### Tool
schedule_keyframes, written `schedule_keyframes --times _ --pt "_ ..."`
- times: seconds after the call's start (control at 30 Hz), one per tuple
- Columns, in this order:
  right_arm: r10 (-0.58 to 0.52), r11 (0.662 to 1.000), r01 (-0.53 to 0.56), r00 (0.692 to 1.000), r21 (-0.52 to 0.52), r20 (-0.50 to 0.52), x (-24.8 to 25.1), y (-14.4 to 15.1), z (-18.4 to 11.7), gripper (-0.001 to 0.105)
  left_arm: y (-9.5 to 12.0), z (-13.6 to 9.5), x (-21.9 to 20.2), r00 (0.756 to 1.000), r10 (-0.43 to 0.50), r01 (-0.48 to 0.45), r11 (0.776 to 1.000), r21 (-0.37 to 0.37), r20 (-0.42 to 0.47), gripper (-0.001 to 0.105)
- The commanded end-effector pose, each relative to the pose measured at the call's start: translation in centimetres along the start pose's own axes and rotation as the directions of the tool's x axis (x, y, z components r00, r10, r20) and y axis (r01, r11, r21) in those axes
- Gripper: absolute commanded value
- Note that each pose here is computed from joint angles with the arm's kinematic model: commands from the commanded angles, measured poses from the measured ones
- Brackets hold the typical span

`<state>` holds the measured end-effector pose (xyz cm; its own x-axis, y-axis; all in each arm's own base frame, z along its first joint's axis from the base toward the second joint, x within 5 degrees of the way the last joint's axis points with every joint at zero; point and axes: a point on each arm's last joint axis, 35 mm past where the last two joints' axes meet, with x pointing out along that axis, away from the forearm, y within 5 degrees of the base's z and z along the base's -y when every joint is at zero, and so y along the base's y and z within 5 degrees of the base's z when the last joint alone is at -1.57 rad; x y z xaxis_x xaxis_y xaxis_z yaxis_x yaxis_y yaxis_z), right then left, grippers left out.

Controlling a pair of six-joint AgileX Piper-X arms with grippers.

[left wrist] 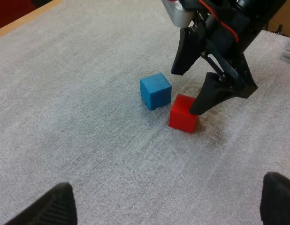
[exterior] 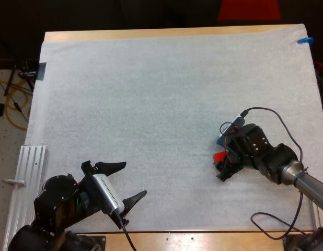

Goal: Stack red cube on blue cube

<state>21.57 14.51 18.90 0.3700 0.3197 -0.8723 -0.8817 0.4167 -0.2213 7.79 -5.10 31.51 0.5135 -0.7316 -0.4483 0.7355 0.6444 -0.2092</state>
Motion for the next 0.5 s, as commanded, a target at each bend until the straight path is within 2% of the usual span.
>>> schedule_keyframes --times 0.0,0.37,0.47 --pt "-0.002 1.000 0.002 1.000 0.002 0.006 -0.31 -0.05 0.18 0.075 -0.08 0.25 -0.14 1.000 0.003 -0.003 1.000 0.013 0.009 0.076" --pt "-0.004 1.000 0.004 1.000 0.002 0.005 -0.31 -0.05 0.18 0.075 -0.08 0.25 -0.14 1.000 0.003 -0.003 1.000 0.013 0.009 0.076" --pt "-0.032 0.999 0.032 0.999 0.002 -0.024 0.02 -0.16 0.05 0.075 -0.08 0.25 -0.14 1.000 0.003 -0.003 1.000 0.013 0.009 0.076"
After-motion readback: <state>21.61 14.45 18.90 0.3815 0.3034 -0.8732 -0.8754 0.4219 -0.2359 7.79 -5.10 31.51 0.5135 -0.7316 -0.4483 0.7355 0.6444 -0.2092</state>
